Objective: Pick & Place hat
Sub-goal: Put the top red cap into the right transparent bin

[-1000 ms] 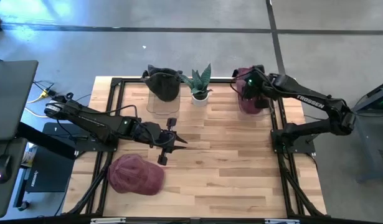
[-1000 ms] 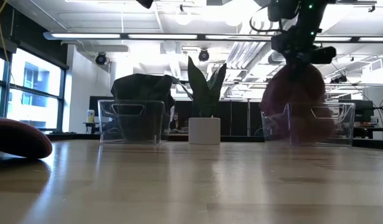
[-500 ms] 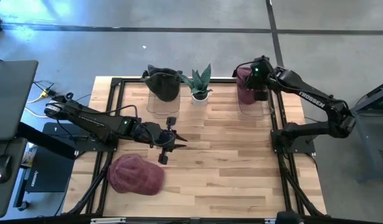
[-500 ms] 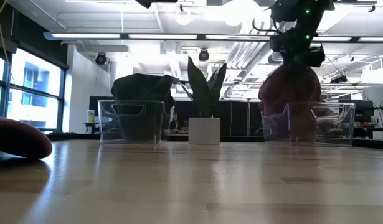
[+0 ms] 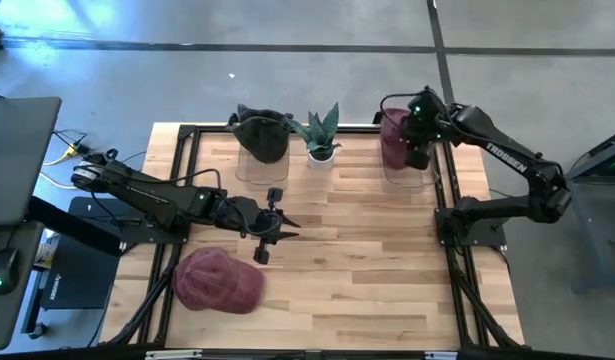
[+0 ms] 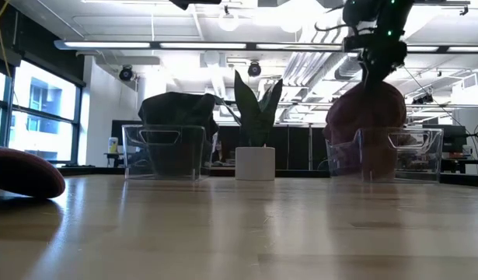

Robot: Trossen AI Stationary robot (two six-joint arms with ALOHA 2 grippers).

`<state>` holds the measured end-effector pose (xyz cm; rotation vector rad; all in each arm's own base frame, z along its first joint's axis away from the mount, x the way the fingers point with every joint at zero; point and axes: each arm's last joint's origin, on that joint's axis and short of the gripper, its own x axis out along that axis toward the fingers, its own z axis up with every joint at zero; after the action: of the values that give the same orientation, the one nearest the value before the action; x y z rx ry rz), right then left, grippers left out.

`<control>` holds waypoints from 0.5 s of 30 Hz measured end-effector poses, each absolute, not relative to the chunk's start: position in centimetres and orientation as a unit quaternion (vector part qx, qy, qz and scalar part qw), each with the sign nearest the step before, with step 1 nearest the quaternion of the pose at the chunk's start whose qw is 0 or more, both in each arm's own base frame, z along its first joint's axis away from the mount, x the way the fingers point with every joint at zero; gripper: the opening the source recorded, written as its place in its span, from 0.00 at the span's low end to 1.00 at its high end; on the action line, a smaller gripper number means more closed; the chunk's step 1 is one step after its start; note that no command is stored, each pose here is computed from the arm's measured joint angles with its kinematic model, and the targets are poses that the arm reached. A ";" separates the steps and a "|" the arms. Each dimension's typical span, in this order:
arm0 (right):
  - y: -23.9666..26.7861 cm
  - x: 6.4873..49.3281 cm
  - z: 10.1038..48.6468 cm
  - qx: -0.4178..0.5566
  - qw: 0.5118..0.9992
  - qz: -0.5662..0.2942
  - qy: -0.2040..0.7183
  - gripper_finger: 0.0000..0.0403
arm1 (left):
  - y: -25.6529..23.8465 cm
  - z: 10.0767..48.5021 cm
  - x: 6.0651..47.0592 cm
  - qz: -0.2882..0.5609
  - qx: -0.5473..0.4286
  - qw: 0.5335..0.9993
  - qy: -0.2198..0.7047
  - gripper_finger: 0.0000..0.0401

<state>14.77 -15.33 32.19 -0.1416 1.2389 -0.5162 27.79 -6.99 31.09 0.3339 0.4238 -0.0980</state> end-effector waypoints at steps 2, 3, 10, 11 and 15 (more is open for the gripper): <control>-15.3 14.6 32.7 -0.036 0.791 -0.243 0.560 0.42 | -7.0 31.1 27.8 -0.048 0.165 0.963 0.209 0.18; -15.4 14.5 33.0 -0.021 0.796 -0.248 0.552 0.42 | -7.0 31.1 27.8 -0.048 0.165 0.963 0.209 0.18; -16.0 14.5 33.1 0.064 0.813 -0.260 0.517 0.36 | -7.0 31.1 27.8 -0.049 0.165 0.963 0.209 0.18; -16.2 14.6 32.9 0.072 0.813 -0.254 0.519 0.33 | -7.0 31.1 27.8 -0.049 0.165 0.963 0.209 0.18; -17.2 15.6 31.8 0.074 0.821 -0.213 0.524 0.18 | -7.0 31.1 27.8 -0.050 0.165 0.963 0.209 0.18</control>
<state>15.64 -17.24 31.83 0.1579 1.1146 -0.4542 27.79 -7.00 31.10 0.3337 0.4240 -0.1016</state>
